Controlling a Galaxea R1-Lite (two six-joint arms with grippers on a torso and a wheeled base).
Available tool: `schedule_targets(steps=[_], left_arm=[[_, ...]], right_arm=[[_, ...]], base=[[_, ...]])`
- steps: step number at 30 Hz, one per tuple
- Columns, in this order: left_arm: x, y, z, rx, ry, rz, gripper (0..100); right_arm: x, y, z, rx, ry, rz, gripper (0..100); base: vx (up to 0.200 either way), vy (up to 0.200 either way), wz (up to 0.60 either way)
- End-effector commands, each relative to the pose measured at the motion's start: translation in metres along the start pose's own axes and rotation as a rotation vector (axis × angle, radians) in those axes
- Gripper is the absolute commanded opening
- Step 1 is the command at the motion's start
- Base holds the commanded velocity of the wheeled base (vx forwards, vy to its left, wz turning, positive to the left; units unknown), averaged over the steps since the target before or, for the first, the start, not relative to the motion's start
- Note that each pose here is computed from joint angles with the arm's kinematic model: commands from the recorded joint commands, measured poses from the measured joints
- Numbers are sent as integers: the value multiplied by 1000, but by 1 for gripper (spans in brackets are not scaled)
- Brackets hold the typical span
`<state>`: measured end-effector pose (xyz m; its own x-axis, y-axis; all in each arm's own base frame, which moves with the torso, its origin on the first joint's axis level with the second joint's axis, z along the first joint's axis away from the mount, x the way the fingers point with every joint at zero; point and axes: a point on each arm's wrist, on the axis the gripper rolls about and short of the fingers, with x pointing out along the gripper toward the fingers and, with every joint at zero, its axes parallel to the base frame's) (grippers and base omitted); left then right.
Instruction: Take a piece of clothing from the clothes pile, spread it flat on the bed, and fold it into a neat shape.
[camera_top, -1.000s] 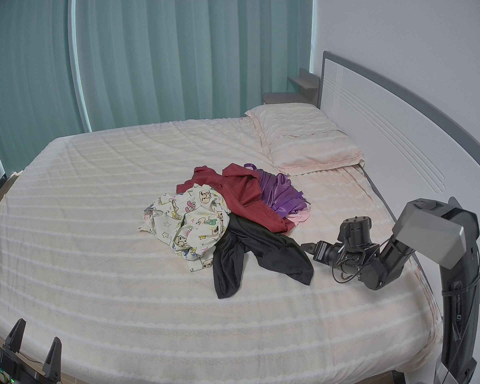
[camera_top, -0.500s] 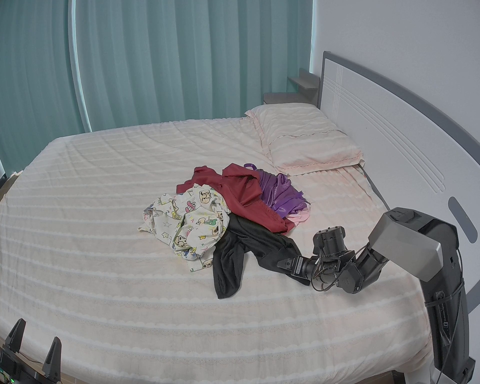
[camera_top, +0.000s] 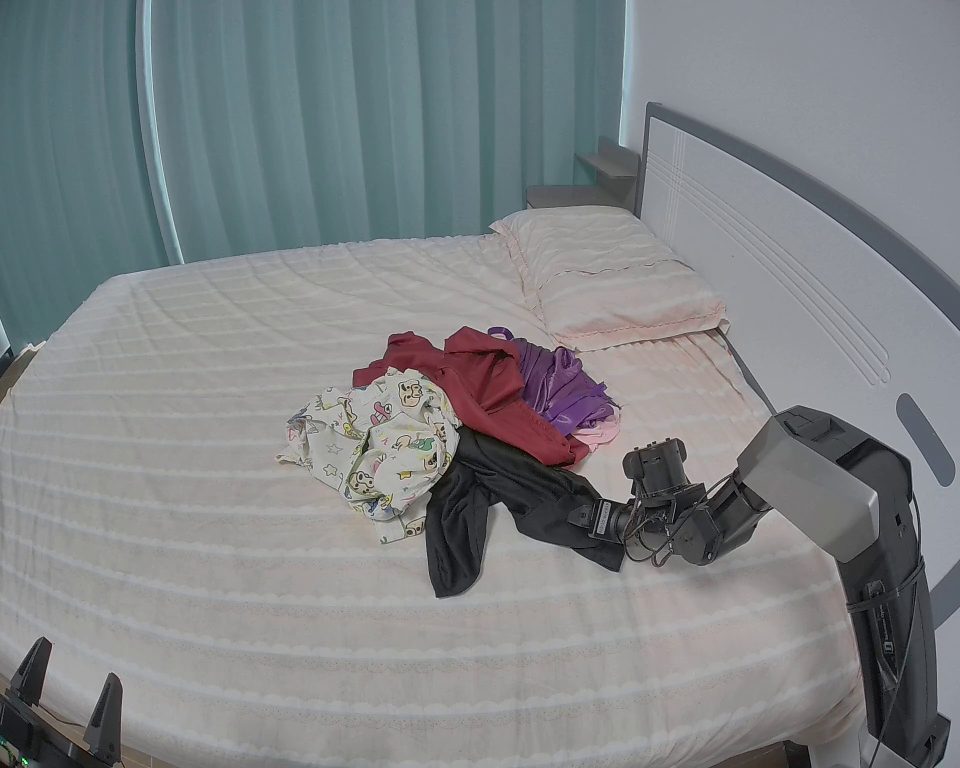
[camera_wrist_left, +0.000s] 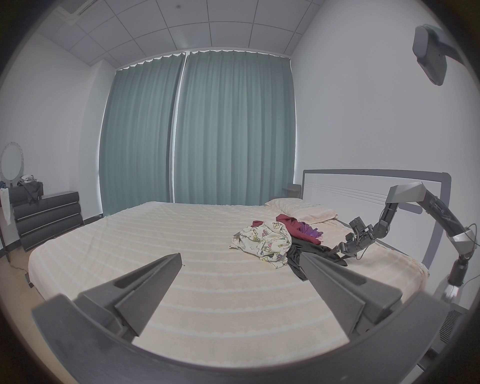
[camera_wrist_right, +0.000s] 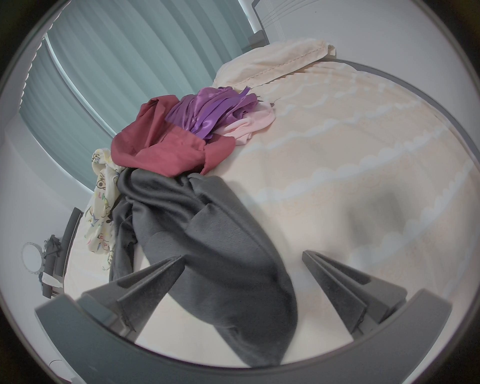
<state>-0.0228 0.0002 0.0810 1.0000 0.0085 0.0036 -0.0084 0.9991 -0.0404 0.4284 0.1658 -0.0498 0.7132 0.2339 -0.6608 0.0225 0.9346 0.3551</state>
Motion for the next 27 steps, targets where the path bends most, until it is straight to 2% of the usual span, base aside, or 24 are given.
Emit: schedule_targets(steps=[1,5,8,14,19,20,27], left_arm=[[0,0,-5,-3,1,1,100],[0,0,-5,-3,1,1,100],[0,0,-5,-1,1,1,100],[0,0,-5,1,1,1,100],[0,0,-5,2,1,1,100],[0,0,-5,2,1,1,100],[0,0,-5,8,-1,-1,100]], right_arm=[[0,-3,4,1,-10,-6,100],[1,-2,3,-15,-11,-5,100],[6,4,2,-28,2,35,100],[11,30,1,-51,33,90,100],[12,35,4,-47,54,82,100],[12,35,5,-47,50,84,0],[8,31,1,-30,58,64,0]], base=[[0,0,0],[0,0,0],[0,0,0],[0,0,0],[0,0,0],[0,0,0],[0,0,0]])
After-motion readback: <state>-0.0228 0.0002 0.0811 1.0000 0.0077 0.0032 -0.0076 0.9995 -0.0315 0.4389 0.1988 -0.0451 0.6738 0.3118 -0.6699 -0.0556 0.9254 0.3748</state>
